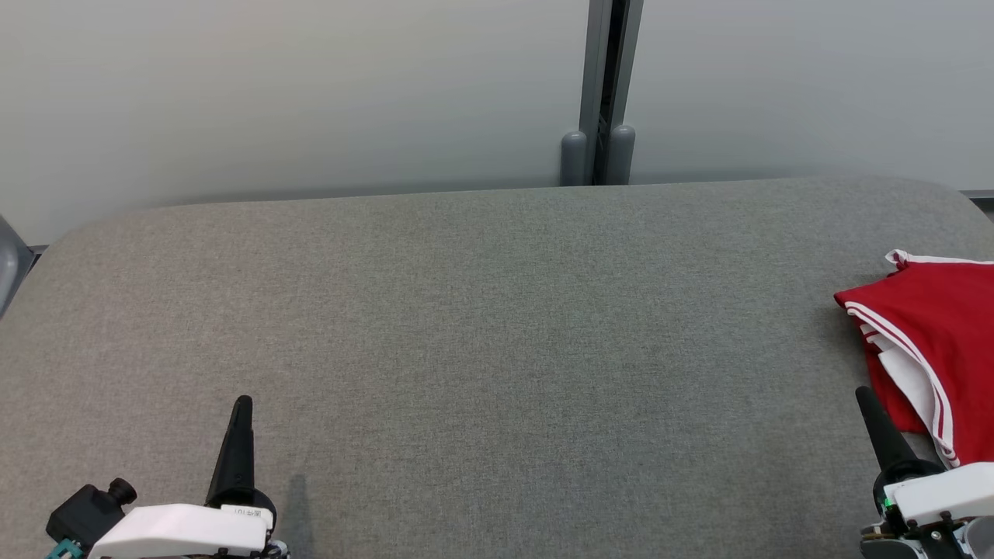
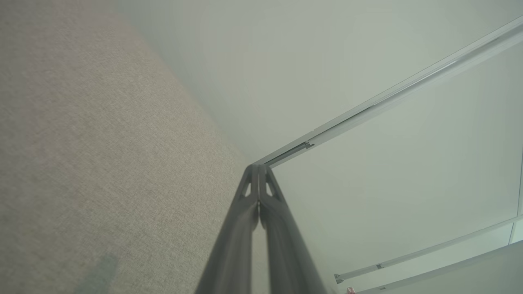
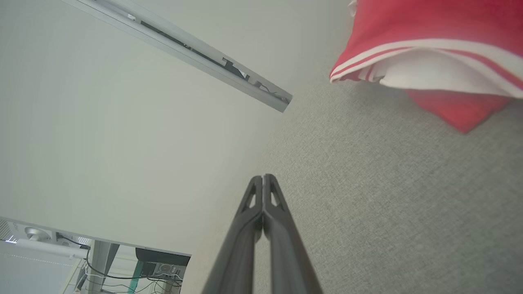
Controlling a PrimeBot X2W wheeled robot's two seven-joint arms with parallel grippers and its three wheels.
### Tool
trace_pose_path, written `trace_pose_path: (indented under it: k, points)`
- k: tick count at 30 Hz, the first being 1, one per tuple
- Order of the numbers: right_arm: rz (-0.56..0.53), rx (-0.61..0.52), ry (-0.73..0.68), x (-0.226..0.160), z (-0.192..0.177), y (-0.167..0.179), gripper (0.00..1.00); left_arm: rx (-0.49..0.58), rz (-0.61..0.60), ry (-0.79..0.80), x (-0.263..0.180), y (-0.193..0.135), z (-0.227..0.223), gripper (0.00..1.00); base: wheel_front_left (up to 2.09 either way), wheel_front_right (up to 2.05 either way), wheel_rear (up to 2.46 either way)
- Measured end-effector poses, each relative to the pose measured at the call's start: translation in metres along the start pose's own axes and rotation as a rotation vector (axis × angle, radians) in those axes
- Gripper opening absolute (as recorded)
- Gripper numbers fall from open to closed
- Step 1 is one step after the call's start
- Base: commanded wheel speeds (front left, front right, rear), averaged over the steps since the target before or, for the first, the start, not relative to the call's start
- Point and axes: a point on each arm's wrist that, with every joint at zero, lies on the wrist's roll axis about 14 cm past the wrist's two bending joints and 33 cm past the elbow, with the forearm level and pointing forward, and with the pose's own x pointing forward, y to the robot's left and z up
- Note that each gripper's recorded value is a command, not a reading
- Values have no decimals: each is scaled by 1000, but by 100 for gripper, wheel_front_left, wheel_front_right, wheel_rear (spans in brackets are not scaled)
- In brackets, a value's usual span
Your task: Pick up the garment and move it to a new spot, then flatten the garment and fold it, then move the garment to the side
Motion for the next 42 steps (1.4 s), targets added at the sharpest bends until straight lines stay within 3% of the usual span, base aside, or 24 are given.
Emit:
trace_pose_path:
  k: [42]
  points:
    - [56,374,-22,11,15,2,0,-374,-26,-31,9,-10,1,0,0,0,0]
